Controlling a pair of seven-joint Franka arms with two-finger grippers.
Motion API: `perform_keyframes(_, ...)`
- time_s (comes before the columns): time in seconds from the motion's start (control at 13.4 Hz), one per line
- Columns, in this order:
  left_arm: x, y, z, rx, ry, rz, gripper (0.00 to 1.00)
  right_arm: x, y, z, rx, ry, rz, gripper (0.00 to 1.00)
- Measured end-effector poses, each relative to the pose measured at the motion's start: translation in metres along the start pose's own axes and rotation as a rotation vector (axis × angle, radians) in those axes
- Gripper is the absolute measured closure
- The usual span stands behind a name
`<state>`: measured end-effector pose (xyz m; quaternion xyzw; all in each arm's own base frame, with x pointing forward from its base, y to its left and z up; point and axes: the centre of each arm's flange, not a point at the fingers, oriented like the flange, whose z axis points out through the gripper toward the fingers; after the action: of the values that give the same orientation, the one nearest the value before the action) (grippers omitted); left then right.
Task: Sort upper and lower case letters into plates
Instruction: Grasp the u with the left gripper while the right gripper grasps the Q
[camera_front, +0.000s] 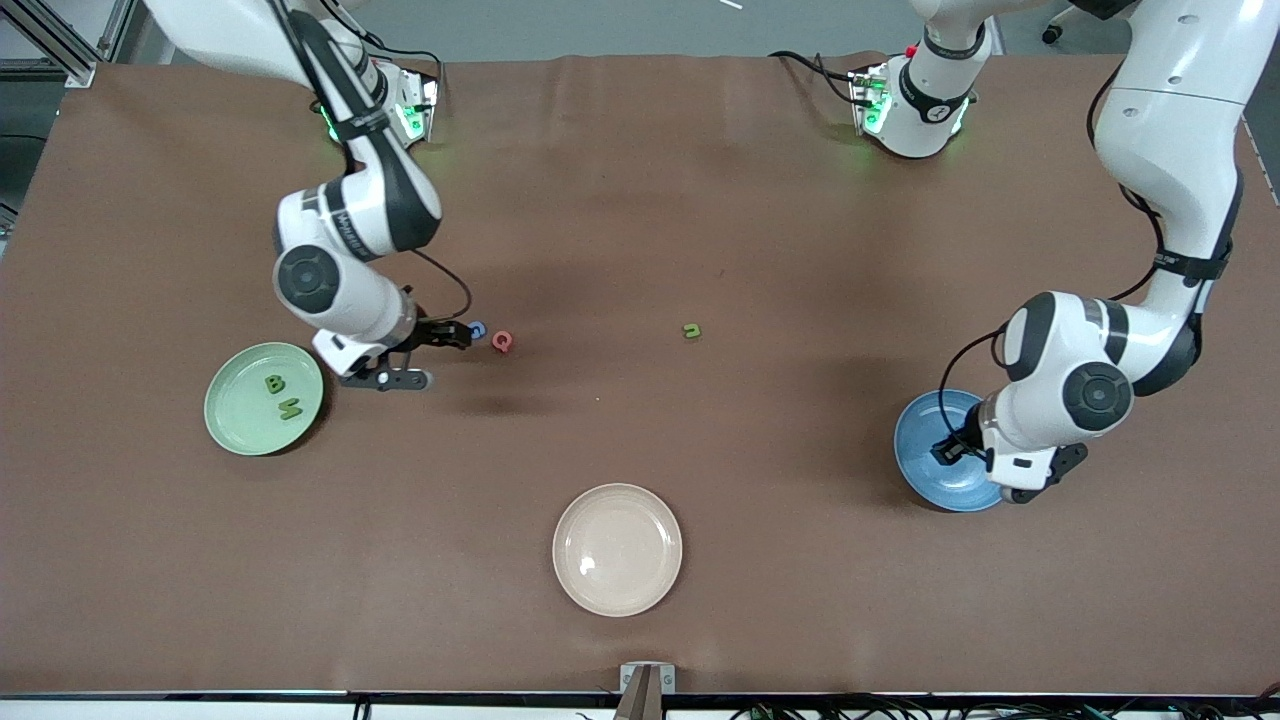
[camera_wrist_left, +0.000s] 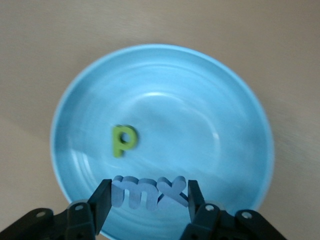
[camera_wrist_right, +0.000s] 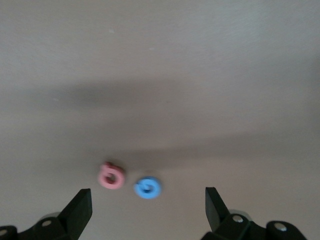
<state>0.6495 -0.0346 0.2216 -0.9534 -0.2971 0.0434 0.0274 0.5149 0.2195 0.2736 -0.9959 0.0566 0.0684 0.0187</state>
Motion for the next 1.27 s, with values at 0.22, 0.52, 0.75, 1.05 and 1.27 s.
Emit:
perform_keyframes(0.22,-0.005,0.003,0.002,0.000,-0.009,-0.002,0.08,-0.019,-0.041,0.021,0.007,0.035,0.076,0.00)
perform_keyframes(0.52,-0.049,0.051,-0.013,-0.030,-0.033,-0.022,0.00,-0.031,-0.068,0.061,0.007,0.049,0.129,0.04)
perform_keyframes(0.75,-0.107,0.102,-0.022,-0.042,-0.056,-0.068,0.00,-0.036,-0.073,0.076,-0.004,0.040,0.139,0.10)
perform_keyframes(1.05,-0.210,0.168,-0.014,-0.010,-0.060,-0.128,0.00,-0.030,-0.064,0.084,-0.018,0.037,0.152,0.17)
perform_keyframes(1.27,-0.269,0.198,-0.012,-0.013,-0.051,-0.206,0.00,-0.028,-0.062,0.089,-0.019,0.042,0.157,0.17)
